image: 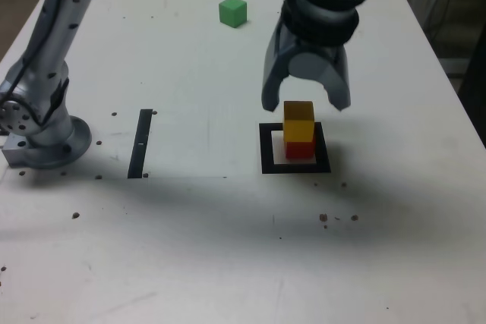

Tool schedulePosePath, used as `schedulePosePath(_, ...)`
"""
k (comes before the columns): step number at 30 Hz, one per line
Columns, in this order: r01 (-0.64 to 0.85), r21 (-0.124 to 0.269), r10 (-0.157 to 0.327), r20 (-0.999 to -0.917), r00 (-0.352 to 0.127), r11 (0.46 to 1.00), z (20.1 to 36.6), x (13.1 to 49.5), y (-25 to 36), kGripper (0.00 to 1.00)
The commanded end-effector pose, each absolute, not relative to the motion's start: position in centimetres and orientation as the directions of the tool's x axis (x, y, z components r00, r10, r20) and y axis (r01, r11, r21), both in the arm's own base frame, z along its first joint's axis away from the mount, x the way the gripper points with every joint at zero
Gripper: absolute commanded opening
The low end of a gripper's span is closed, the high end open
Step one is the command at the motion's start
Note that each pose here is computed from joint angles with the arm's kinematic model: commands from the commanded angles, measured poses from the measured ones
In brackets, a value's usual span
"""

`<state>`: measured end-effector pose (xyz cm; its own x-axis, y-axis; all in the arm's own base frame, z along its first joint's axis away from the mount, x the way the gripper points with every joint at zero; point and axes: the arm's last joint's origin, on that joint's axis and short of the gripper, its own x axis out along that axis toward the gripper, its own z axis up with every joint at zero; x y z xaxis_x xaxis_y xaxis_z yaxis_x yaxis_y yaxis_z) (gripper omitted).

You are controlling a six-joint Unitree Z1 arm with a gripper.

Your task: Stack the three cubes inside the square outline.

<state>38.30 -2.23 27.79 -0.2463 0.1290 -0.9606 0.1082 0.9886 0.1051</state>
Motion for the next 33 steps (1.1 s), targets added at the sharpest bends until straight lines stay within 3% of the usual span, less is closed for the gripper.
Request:
schedulePosePath(1,0.105,0.109,0.131,-0.9616,-0.241,0.988,28.5,37.7,-1.5,0.99)
schedulePosePath(7,0.079,0.128,0.143,-0.9661,-0.215,0.989,30.7,35.8,2.5,0.99)
schedulePosePath(15,-0.028,0.189,0.178,-0.9588,-0.221,0.982,32.4,33.4,11.8,0.99)
schedulePosePath(20,-0.109,0.208,0.181,-0.9597,-0.215,0.972,33.3,31.6,17.3,0.99)
schedulePosePath(26,-0.183,0.193,0.152,-0.9638,-0.219,0.964,33.3,29.5,23.1,0.99)
schedulePosePath(33,-0.314,0.138,0.06,-0.9681,-0.243,0.939,30.9,27.4,28.4,0.99)
